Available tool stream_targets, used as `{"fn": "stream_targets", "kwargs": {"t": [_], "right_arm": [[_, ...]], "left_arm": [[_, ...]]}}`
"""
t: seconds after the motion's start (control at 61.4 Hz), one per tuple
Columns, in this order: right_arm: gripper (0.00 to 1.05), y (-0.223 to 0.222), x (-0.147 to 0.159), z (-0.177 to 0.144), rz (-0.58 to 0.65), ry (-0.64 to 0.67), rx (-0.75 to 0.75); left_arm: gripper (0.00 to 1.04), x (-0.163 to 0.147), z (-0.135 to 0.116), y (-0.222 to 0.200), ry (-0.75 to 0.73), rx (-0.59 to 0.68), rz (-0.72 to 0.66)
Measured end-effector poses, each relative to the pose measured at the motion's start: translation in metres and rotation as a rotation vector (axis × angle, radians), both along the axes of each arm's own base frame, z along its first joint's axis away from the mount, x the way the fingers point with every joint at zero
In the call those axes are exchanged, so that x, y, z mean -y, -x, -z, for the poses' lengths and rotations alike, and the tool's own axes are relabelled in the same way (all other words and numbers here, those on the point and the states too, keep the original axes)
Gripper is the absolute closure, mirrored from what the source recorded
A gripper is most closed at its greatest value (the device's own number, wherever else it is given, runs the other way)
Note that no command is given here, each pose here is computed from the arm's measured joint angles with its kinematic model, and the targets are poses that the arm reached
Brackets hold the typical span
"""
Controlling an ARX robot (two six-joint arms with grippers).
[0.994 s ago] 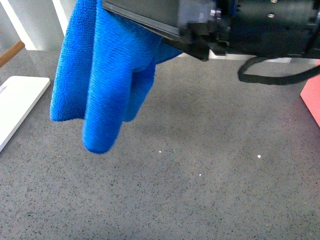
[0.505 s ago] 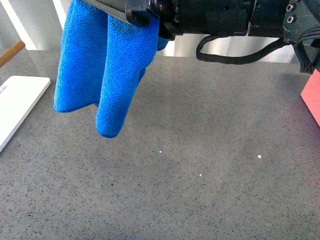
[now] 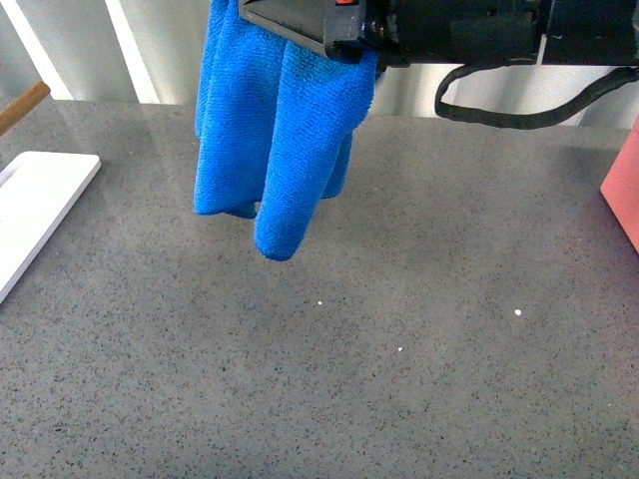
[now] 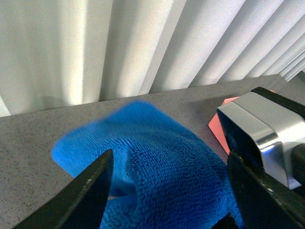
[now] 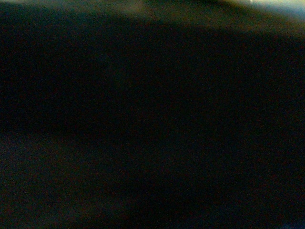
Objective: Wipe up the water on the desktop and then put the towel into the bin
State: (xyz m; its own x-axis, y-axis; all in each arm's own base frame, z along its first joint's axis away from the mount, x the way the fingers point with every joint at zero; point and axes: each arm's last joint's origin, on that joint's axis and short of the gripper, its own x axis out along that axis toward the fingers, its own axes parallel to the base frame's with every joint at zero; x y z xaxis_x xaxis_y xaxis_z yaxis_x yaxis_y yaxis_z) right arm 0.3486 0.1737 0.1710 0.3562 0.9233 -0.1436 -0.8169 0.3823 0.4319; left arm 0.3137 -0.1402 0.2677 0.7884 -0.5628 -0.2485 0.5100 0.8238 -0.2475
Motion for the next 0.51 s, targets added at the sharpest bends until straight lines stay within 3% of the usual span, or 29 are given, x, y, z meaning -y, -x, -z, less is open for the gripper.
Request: {"fn": "stream_targets", "kwargs": {"t": [0.196, 0.505], "right_arm": [[0.99, 0.005, 0.009, -0.003, 0.019, 0.018, 0.012], [0.99, 0.015, 0.019, 0.001, 0.029, 0.055, -0.002]], "left_arm": [[0.05, 0.000, 0.000, 0.000, -0.001, 0.001, 0.000], [0.07, 0.001, 0.000, 0.000, -0.001, 0.001, 0.016]]}}
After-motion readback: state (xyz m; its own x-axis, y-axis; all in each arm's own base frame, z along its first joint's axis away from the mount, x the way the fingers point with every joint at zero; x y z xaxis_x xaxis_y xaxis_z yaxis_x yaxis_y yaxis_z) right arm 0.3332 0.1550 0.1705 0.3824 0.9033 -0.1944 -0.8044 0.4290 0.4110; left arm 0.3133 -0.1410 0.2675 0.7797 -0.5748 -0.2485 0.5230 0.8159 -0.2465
